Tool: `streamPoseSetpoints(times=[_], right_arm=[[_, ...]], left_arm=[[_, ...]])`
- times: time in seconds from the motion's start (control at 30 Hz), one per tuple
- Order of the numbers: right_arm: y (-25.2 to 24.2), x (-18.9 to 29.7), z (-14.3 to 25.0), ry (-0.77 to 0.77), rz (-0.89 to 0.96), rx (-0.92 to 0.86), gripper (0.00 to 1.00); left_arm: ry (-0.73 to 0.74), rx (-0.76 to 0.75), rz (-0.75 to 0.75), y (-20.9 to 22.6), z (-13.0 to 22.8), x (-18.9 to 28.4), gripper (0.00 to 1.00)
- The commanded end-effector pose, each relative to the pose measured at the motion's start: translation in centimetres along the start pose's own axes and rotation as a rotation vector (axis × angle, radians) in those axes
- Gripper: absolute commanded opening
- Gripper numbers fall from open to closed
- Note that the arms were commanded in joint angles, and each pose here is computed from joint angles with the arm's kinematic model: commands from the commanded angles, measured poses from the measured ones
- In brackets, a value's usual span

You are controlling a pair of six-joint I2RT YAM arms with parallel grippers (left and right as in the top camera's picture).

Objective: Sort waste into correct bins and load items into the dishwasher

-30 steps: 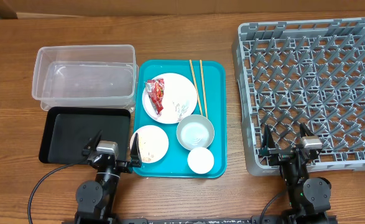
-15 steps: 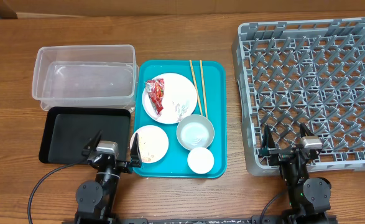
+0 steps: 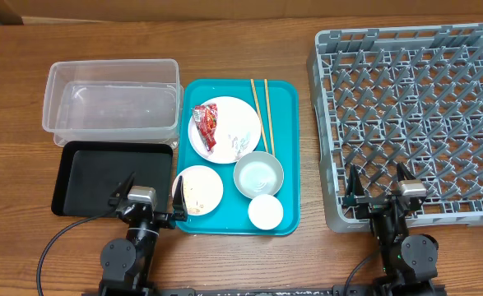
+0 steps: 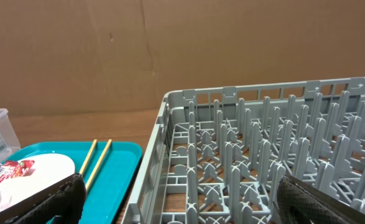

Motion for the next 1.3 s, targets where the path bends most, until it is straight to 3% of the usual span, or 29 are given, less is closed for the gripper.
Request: streamPoseSetpoints(times=[0.0,0.47,0.57,0.67,0.87,1.27], right_arm=[[0.0,0.0,0.2,-0.005,0.004,0.000,1.00],[0.0,0.0,0.2,-0.006,0.003,0.000,1.00],[0.1,0.0,0.2,-0.006,-0.006,-0.001,1.00],[0.3,0.0,0.2,-0.010,-0.030,-0.001,1.00],[1.3,0.1,0.0,-0.028,-0.153,0.000,1.00],[1.5,0.1,-0.1,-0.031,-0.179,0.000,1.00]], left_arm=[[0.006,0.008,-0.016,0.2,0.2,-0.1,1.00],[0.005,0.008,-0.005,0.1,0.2,-0.1,1.00],[0.019,0.011,0.058,-0.4,0.3,0.0,1.00],[0.043,0.143,0.144,-1.2,0.3,0.0,1.00],[0.065,0.366,0.164,-1.4,0.3,0.1,1.00],[0.069,0.376,0.171,-1.4,0.3,0.1,1.00]])
Point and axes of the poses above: each gripper's point midway between its finger pads, its own x axis back along the fingers, its own y axis along the line the jaws close on, z = x × y, the point moved 9 cm from there along x, back along the fingers, and after that the axes turned 12 degrees about x, right-handed, at the moved point
